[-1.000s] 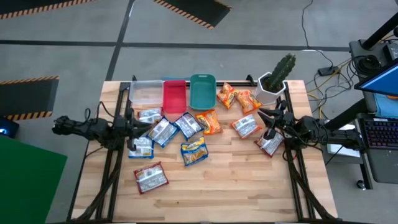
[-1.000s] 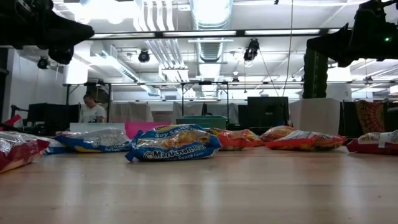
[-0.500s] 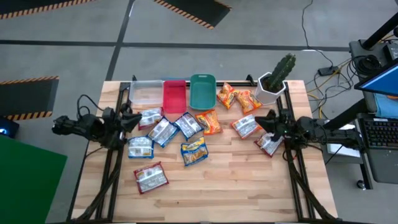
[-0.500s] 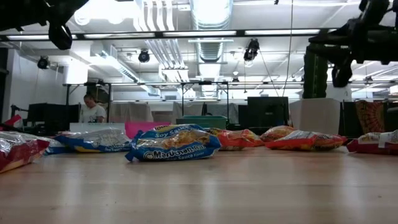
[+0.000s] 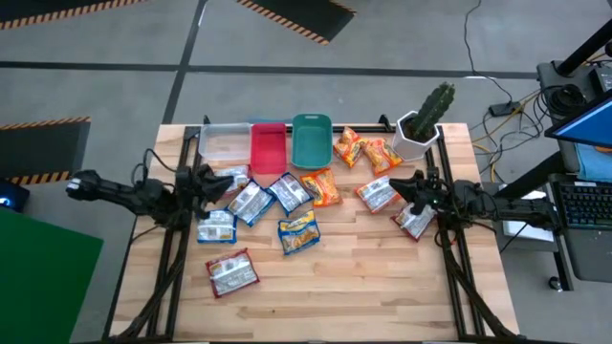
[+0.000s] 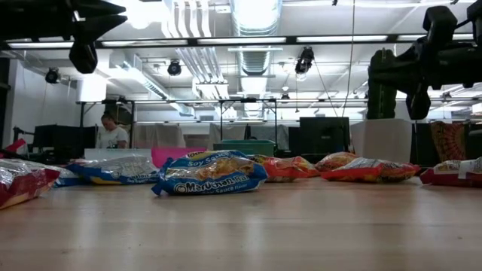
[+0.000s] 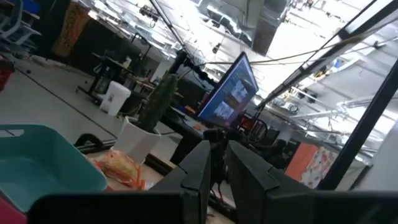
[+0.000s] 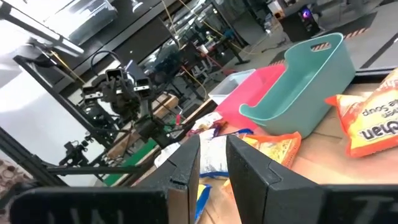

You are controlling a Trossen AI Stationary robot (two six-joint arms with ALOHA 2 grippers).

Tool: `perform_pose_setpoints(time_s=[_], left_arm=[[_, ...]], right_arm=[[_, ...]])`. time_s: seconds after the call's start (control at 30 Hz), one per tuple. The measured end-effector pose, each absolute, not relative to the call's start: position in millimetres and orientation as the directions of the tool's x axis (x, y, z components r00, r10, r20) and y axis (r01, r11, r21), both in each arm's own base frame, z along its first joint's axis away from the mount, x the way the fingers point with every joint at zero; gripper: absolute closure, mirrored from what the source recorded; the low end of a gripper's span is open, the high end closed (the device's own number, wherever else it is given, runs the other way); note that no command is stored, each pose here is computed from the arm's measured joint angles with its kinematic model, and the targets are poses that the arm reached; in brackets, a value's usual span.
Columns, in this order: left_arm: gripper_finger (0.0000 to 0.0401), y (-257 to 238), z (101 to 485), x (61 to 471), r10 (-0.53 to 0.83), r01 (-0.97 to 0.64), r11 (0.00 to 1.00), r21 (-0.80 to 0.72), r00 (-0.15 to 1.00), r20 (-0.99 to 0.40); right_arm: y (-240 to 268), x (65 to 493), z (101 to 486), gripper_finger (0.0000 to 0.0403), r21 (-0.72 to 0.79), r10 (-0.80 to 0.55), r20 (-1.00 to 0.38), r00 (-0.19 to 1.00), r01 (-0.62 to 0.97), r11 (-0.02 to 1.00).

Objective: Sort Maruchan noodles
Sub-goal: Put the blue noodle pack into the transparent bin

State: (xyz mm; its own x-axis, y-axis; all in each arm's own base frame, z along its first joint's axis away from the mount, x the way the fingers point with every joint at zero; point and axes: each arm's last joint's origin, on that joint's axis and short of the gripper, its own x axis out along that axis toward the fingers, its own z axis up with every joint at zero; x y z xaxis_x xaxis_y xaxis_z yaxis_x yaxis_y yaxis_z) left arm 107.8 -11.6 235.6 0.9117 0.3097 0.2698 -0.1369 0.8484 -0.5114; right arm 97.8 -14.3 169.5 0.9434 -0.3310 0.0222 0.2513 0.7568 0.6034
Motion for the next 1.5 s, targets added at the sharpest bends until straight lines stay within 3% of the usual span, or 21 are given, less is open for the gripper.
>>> perform_pose_setpoints(time_s=[0.33,0.47,0.67,0.87,0.97,1.1,1.3,1.5], left_arm=[[0.0363,-20.2,239.0,140.3,0.290,-0.180,0.903,-0.390,0.926,0.242],[0.0363,-24.5,250.4,157.0,0.283,-0.242,0.943,-0.228,0.944,0.172],[0.0363,-32.7,268.7,187.7,0.262,-0.248,0.961,0.119,0.958,-0.114],[0.0341,-31.7,272.3,220.2,0.320,-0.158,0.912,0.378,0.851,-0.416],[0.0311,-23.3,266.6,235.3,0.367,-0.129,0.894,0.428,0.759,-0.538],[0.0266,-13.5,251.9,253.9,0.311,-0.043,0.925,0.378,0.657,-0.686],[0.0217,-13.0,222.9,273.7,0.295,0.084,0.908,0.410,0.566,-0.770],[0.0207,-10.3,194.3,288.2,0.307,0.194,0.872,0.448,0.495,-0.812]], right_arm=[[-16.0,97.3,174.8,0.0335,0.603,-0.390,0.073,0.918,0.271,0.750],[-16.2,96.7,180.1,0.0335,0.572,-0.399,0.126,0.908,0.262,0.777],[-16.2,95.6,186.1,0.0335,0.465,-0.399,0.185,0.898,0.278,0.841],[-18.3,93.8,189.9,0.0335,0.414,-0.474,0.192,0.859,0.367,0.833],[-19.1,90.1,202.2,0.0335,0.384,-0.510,0.225,0.830,0.405,0.830],[-18.7,83.8,224.4,0.0335,0.352,-0.509,0.280,0.814,0.406,0.843],[-16.2,71.6,258.5,0.0335,0.302,-0.448,0.374,0.812,0.351,0.886],[-14.4,63.0,277.5,0.0335,0.275,-0.408,0.431,0.805,0.313,0.909]])
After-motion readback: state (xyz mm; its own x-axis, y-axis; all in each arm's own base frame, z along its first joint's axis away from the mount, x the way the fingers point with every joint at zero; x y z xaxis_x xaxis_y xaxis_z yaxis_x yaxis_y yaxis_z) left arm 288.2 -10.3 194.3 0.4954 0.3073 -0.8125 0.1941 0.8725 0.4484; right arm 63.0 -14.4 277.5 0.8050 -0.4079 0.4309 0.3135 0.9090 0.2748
